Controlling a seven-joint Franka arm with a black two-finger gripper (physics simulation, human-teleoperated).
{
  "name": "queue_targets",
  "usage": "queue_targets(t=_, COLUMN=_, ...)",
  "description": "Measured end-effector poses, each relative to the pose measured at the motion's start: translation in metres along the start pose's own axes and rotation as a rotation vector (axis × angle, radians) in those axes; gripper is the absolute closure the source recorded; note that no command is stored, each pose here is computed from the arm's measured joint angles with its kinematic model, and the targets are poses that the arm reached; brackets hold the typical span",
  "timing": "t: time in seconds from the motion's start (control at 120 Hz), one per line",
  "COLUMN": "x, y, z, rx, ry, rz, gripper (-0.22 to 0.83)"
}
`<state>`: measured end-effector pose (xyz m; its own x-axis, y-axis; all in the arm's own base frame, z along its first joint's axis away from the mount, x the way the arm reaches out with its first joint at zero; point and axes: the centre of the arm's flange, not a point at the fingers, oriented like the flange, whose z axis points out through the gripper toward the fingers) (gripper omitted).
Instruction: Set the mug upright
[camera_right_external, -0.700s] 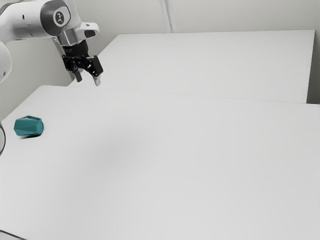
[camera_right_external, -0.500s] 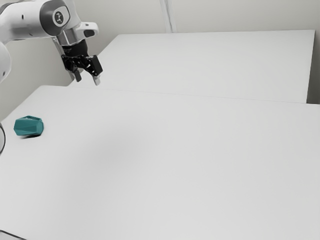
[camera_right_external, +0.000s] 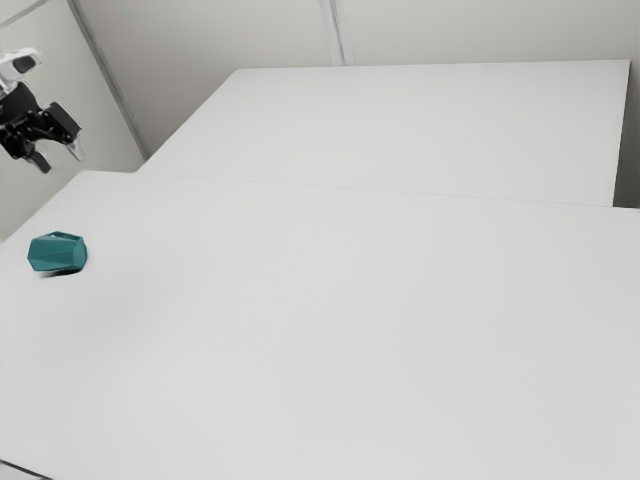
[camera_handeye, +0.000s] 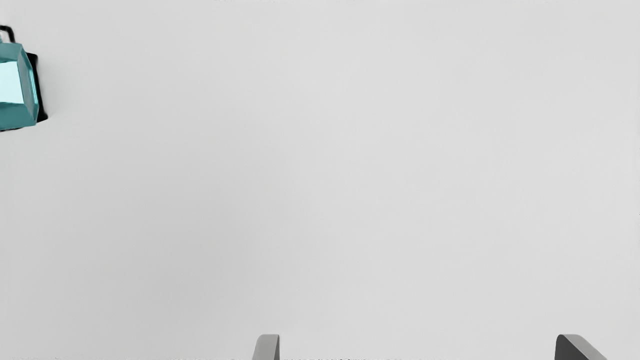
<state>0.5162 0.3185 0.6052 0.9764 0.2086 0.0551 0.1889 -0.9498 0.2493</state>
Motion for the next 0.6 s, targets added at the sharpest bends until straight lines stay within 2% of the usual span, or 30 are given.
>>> queue_targets(t=0.125, x=-0.003, y=-0.088, z=-0.007, rx=-0.071, ry=0.047, rz=-0.031, gripper=0.0)
queue_targets(t=0.217, x=0.0, y=-0.14, z=0.006, rx=-0.175, ry=0.088, rz=0.013, gripper=0.0)
queue_targets(t=0.358, x=-0.012, y=-0.219, z=0.028, rx=-0.267, ry=0.145, rz=0.049, gripper=0.0)
queue_targets(t=0.492, x=-0.013, y=-0.261, z=0.057, rx=-0.337, ry=0.198, rz=0.112, gripper=0.0)
queue_targets(t=0.6, x=-0.009, y=-0.287, z=0.064, rx=-0.308, ry=0.237, rz=0.155, gripper=0.0)
